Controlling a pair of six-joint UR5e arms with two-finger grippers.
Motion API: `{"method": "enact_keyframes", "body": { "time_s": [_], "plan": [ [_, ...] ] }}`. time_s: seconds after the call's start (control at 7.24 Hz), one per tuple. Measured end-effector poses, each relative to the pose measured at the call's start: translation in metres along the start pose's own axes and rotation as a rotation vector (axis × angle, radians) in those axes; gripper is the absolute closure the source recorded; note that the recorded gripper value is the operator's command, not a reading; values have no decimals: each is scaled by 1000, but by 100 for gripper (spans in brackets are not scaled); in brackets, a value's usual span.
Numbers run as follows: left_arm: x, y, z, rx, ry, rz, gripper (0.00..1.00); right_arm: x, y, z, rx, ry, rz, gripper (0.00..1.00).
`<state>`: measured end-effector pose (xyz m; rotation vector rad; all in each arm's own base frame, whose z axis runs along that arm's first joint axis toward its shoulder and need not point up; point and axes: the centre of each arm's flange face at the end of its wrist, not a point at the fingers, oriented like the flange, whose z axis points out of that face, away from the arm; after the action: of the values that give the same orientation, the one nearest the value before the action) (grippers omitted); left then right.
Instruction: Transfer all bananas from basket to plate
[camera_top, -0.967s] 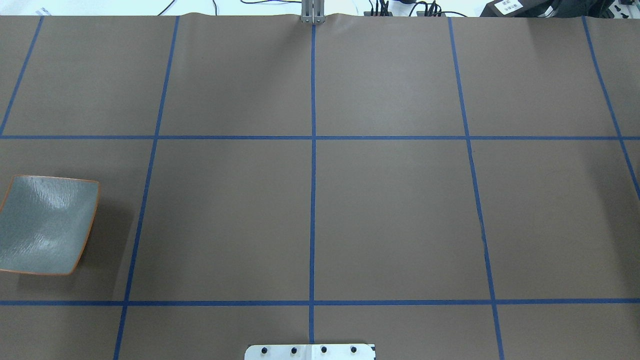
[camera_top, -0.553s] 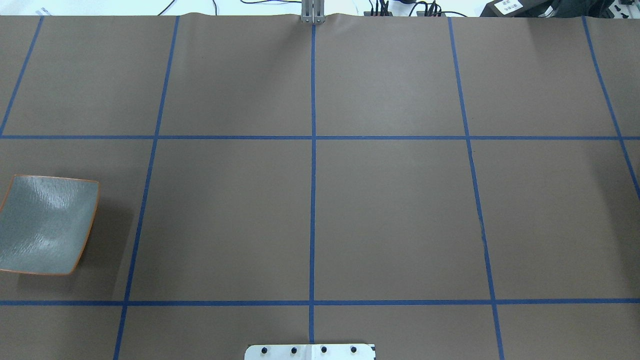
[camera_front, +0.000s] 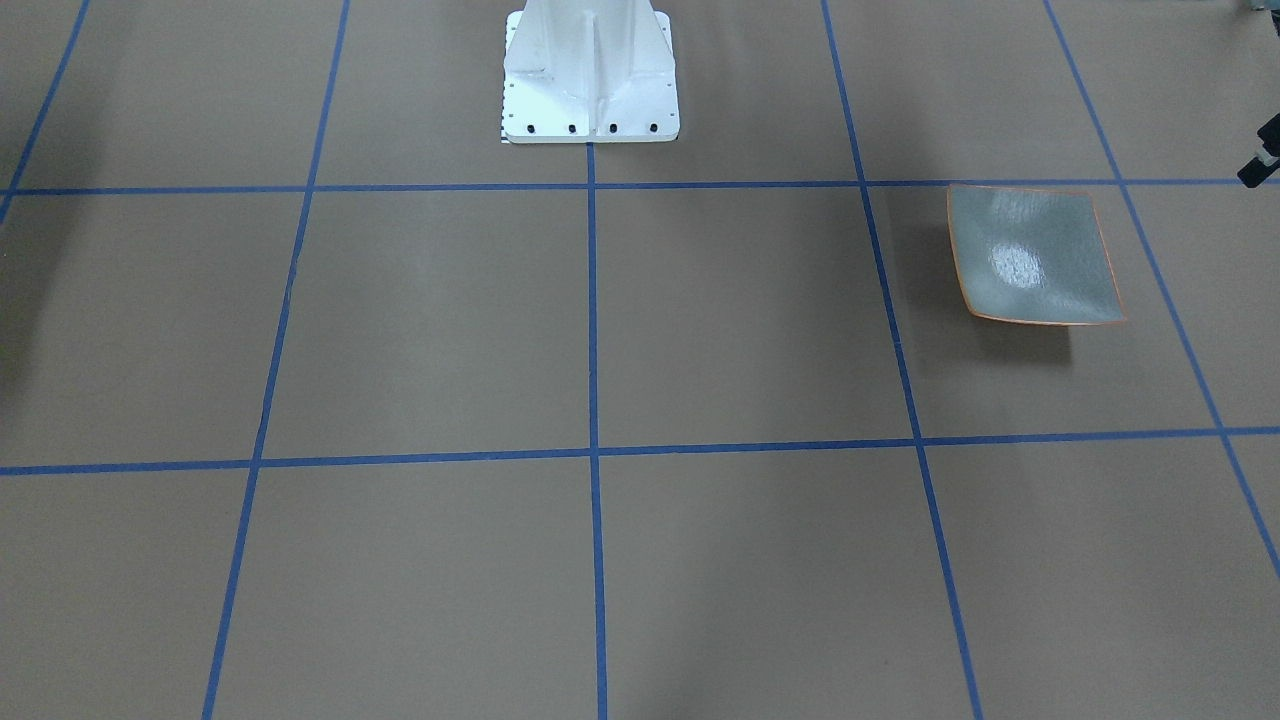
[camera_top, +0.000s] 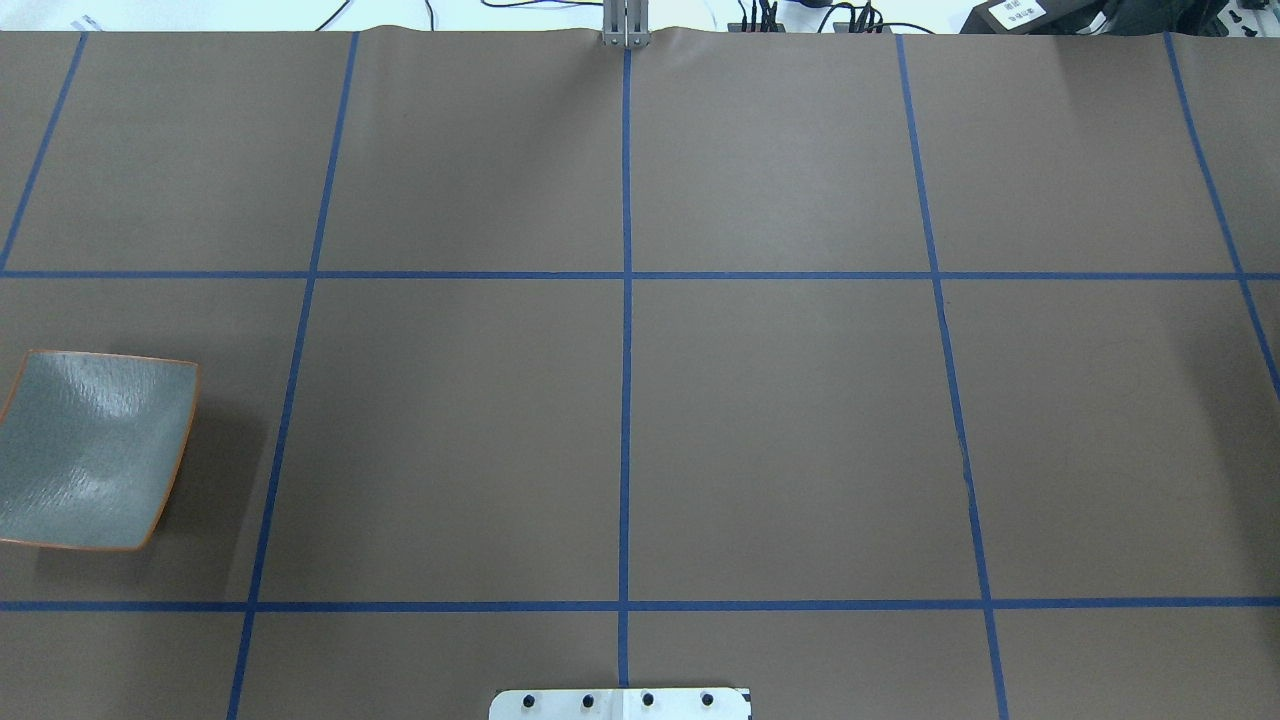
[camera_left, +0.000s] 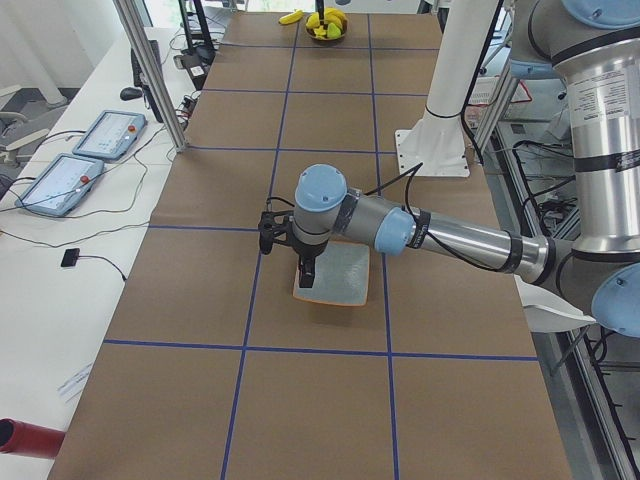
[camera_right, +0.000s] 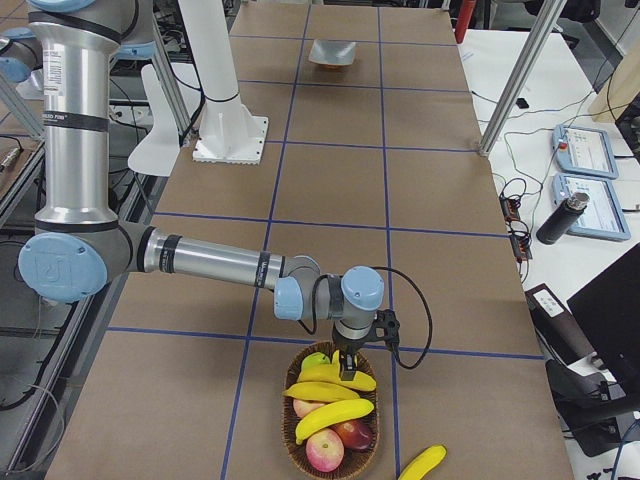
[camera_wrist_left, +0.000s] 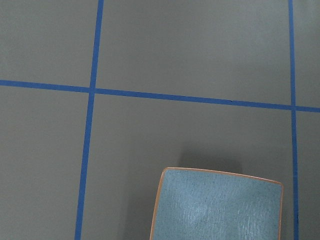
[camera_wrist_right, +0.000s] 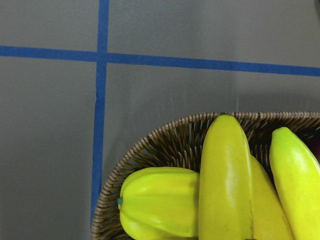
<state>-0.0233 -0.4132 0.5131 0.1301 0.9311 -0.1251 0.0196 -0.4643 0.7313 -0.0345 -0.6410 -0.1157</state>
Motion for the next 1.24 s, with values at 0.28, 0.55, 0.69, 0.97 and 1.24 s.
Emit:
{"method": "enact_keyframes", "body": {
  "time_s": [0.28,0.55,0.69,0.97,1.24],
  "plan": [
    [1,1,1,-8,16,-3,0,2,2,1,-20,16,-32,14],
    [1,3,1,-18,32,-7,0,0,-3,-5,-44,23,-69,14],
    [-1,6,2,-26,41,-12,0,2,-3,-4,-60,30,-86,14],
    [-1,8,3,-30,47,-15,0,10,1,-1,-77,73,-97,17],
    [0,9,1,-31,56,-13,0,15,6,3,-88,89,-95,23]
  ]
}}
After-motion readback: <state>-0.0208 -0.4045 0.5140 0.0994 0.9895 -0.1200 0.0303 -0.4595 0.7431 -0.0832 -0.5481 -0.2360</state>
